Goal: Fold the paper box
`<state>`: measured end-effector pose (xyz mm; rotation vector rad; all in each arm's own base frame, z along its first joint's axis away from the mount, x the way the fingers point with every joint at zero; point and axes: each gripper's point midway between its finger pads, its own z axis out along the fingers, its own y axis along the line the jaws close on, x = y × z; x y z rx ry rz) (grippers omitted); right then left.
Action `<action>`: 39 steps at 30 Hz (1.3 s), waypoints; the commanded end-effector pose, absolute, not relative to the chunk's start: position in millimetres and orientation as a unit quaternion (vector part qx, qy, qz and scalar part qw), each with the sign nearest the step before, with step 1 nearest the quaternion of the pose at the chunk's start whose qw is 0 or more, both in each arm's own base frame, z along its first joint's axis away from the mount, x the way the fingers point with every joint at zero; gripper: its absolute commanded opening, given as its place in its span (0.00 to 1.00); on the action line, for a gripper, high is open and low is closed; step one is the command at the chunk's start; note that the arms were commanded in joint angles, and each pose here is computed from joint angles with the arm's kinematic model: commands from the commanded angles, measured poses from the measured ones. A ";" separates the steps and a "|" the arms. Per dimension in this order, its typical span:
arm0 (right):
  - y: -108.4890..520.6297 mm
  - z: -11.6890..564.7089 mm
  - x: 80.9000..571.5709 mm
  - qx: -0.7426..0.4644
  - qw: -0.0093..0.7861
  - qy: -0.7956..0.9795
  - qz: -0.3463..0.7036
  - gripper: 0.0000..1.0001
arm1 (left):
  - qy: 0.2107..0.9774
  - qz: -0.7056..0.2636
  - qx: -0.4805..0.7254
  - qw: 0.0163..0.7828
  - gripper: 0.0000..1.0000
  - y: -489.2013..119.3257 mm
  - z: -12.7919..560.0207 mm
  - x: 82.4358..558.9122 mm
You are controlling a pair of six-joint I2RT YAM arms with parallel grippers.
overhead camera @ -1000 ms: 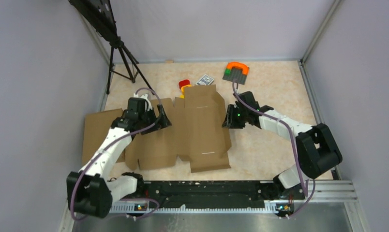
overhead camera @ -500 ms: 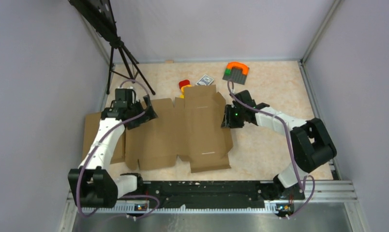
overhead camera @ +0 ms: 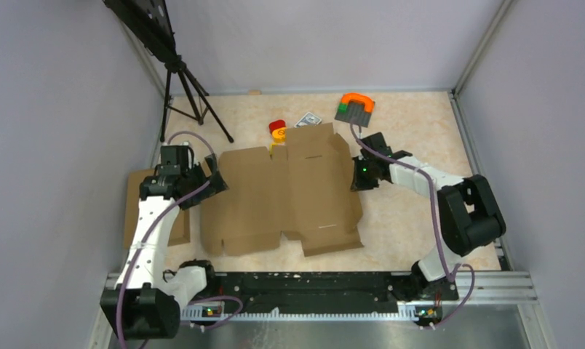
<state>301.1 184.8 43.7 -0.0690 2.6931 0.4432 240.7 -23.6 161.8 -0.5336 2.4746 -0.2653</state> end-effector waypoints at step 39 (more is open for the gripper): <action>163.7 59.8 307.0 -0.024 0.215 0.961 0.175 0.00 | 0.902 -0.316 -0.207 0.208 0.44 -63.3 98.5 304.2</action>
